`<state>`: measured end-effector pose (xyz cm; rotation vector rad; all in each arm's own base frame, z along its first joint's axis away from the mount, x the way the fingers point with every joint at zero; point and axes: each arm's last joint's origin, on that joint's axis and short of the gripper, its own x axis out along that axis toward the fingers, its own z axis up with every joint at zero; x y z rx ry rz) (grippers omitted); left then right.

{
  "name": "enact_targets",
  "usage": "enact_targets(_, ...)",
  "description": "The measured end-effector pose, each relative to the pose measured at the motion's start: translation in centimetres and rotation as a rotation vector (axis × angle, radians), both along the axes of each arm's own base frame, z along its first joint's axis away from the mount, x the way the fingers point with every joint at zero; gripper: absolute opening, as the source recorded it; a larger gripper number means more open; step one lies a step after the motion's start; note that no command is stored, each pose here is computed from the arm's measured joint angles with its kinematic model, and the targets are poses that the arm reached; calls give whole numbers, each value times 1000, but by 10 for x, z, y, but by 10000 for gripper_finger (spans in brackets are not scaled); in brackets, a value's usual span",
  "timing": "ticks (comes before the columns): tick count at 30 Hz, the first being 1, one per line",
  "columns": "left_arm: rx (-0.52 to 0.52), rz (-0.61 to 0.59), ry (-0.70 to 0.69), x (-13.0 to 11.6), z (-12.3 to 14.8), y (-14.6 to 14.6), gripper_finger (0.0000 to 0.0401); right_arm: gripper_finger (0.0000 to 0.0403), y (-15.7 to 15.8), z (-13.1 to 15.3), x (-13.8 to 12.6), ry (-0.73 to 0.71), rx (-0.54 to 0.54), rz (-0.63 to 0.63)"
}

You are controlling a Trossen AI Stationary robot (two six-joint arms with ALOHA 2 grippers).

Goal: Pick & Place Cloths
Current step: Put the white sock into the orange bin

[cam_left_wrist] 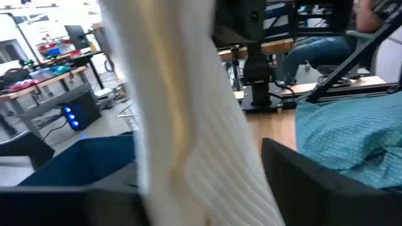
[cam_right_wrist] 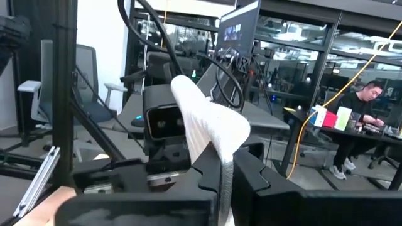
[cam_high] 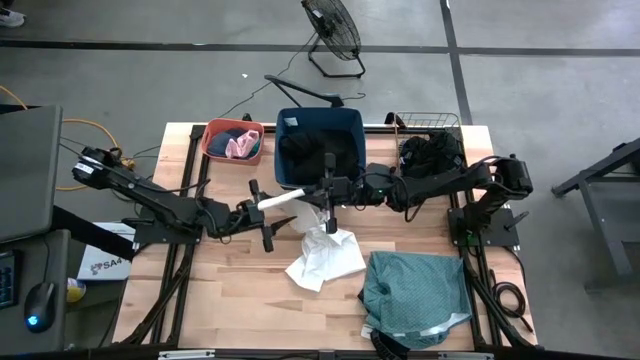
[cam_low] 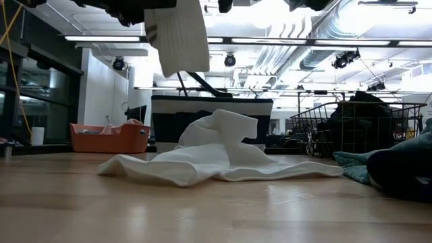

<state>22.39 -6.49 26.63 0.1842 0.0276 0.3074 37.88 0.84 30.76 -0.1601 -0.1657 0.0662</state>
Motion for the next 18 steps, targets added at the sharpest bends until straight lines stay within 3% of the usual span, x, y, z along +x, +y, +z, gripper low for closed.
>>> enact_targets(7, 14, 61, 8, -1, 0, 2, 22, 4, 0, -1, 0, 5, 0, -2)
enact_targets(13, 17, 148, 10, -2, 0, 4, 6, 19, 0, -5, 1, 53, 5, -30)
enact_targets(18, 18, 151, 9, -3, 1, 5, 4, 79, 0, -6, 1, 71, 38, -19)
